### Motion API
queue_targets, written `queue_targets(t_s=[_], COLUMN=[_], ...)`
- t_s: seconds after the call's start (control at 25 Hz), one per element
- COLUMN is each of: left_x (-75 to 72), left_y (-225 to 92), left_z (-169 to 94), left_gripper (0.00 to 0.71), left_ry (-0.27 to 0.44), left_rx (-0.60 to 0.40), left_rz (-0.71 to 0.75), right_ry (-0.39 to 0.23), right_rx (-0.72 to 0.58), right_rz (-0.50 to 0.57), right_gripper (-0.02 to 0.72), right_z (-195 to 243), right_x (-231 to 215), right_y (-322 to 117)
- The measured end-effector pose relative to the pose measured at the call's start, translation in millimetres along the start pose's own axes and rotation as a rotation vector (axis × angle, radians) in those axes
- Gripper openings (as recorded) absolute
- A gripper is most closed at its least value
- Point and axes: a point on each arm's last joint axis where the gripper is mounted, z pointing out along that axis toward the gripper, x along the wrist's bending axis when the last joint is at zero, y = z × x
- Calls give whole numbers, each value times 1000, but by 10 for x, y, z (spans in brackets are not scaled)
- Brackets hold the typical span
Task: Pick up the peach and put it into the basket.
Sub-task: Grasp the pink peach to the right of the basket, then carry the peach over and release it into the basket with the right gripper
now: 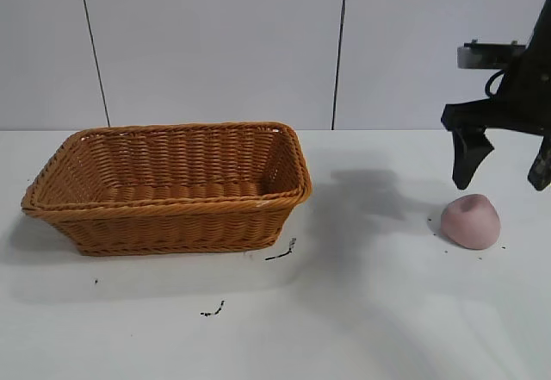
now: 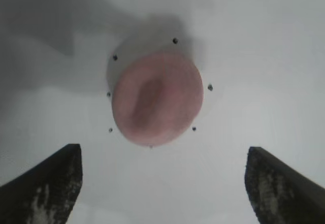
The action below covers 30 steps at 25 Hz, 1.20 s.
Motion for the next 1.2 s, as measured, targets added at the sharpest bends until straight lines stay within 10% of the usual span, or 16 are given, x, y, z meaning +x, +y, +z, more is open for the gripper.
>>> queue_targets(t_s=[0.28,0.56,1.2], left_x=[0,0,0], left_y=[0,0,0], left_z=[0,0,0], left_gripper=[694,694,694], left_ry=[0,0,0], left_rx=[0,0,0], left_rz=[0,0,0], right_ry=[-1,-27,-35], right_rx=[25,35,-190], right_rz=[0,-30,-117], right_gripper=[568,-2,-13], right_z=[101,55,-1698], right_x=[-3,-25,279], right_y=[-21,-12,653])
